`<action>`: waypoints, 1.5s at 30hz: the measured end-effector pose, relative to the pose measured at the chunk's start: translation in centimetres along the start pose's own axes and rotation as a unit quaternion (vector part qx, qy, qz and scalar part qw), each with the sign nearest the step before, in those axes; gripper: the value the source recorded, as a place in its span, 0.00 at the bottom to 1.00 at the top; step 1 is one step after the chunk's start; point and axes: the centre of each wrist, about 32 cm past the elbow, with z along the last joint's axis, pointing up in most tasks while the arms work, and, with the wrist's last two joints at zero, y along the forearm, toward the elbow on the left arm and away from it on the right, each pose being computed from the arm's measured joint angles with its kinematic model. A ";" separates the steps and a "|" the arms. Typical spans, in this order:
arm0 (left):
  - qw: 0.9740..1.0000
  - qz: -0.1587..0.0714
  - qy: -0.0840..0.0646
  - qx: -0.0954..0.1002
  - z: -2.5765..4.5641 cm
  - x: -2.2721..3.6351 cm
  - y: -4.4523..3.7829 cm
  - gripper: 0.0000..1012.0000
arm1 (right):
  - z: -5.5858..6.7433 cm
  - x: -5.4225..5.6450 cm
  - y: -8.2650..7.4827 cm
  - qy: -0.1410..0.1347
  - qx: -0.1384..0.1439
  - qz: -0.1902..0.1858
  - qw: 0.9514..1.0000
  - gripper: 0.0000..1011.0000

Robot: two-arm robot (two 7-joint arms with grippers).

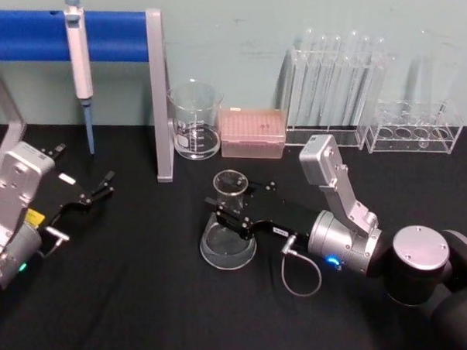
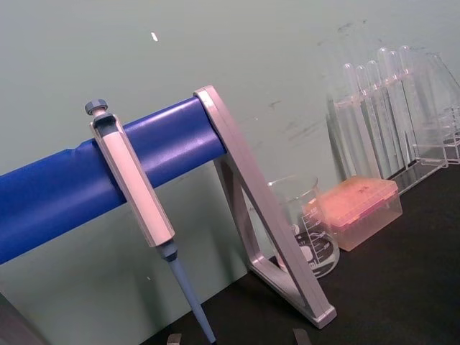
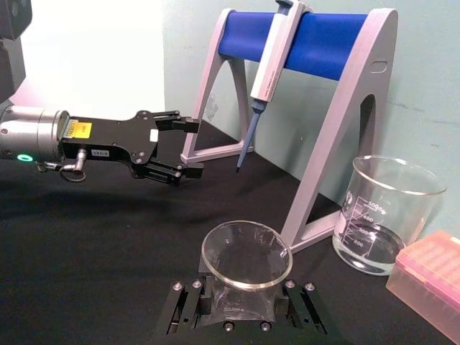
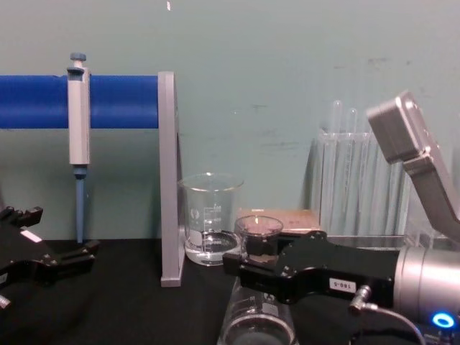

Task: Grasp the erlenmeyer flask with one hand, shake it three times, then place it back.

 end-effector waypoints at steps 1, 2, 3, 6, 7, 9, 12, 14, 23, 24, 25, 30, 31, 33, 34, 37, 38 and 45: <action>1.000 0.000 0.000 0.000 0.00 0.00 0.00 0.99 | 0.0 0.0 0.0 0.001 0.000 0.000 1.000 0.45; 1.000 0.000 0.000 0.000 0.00 0.00 0.00 0.99 | 0.0 0.0 -0.1 0.001 0.001 -0.001 1.000 0.45; 1.000 0.000 0.000 0.000 0.00 0.00 0.00 0.99 | 0.0 0.0 -0.1 0.001 0.002 -0.001 1.000 0.45; 1.000 0.000 0.000 0.000 0.00 0.00 0.00 0.99 | 0.3 0.1 -0.2 0.003 0.006 -0.003 1.000 0.45; 1.000 0.000 0.000 0.000 0.00 0.00 0.00 0.99 | 0.4 0.1 -0.2 0.003 0.007 -0.004 1.000 0.45; 1.000 0.000 0.000 0.000 0.00 0.00 0.00 0.99 | 0.8 0.1 -0.3 0.002 0.010 -0.009 1.000 0.45; 1.000 0.000 0.000 0.000 0.00 0.00 0.00 0.99 | 1.5 0.1 -0.5 -0.001 0.013 -0.015 1.000 0.45; 1.000 0.000 0.000 0.000 0.00 0.00 0.00 0.99 | 2.2 0.1 -0.7 -0.003 0.015 -0.021 1.000 0.45; 1.000 0.000 0.000 0.000 0.00 0.00 0.00 0.99 | 5.2 0.1 -1.8 -0.011 0.027 -0.043 0.999 0.45; 1.000 0.000 0.000 0.000 0.00 0.00 0.00 0.99 | 5.2 0.1 -1.8 -0.011 0.027 -0.043 0.999 0.45; 1.000 0.000 0.000 0.000 0.00 0.00 0.00 0.99 | 5.5 0.1 -2.0 -0.012 0.030 -0.045 0.998 0.45; 1.000 0.000 0.000 0.000 0.00 0.00 0.00 0.99 | 6.5 0.0 -2.5 -0.016 0.036 -0.054 0.998 0.45; 1.000 0.000 0.000 0.000 0.00 0.00 0.00 0.99 | 6.8 0.0 -2.7 -0.017 0.038 -0.057 0.998 0.45; 1.000 0.000 0.000 0.000 0.00 0.00 0.00 0.99 | 7.1 0.0 -2.9 -0.017 0.039 -0.062 0.997 0.45; 1.000 0.000 0.000 0.000 0.00 0.00 0.00 0.99 | 7.3 0.0 -3.0 -0.018 0.039 -0.064 0.997 0.45; 1.000 0.000 0.000 0.000 0.00 0.00 0.00 0.99 | 7.6 -0.1 -3.3 -0.018 0.041 -0.069 0.997 0.45; 1.000 0.000 0.000 0.000 0.00 0.00 0.00 0.99 | 7.8 -0.1 -3.3 -0.019 0.042 -0.071 0.996 0.45; 1.000 0.000 0.000 0.000 0.00 0.00 0.00 0.99 | 8.4 -0.3 -3.8 -0.021 0.049 -0.078 0.996 0.45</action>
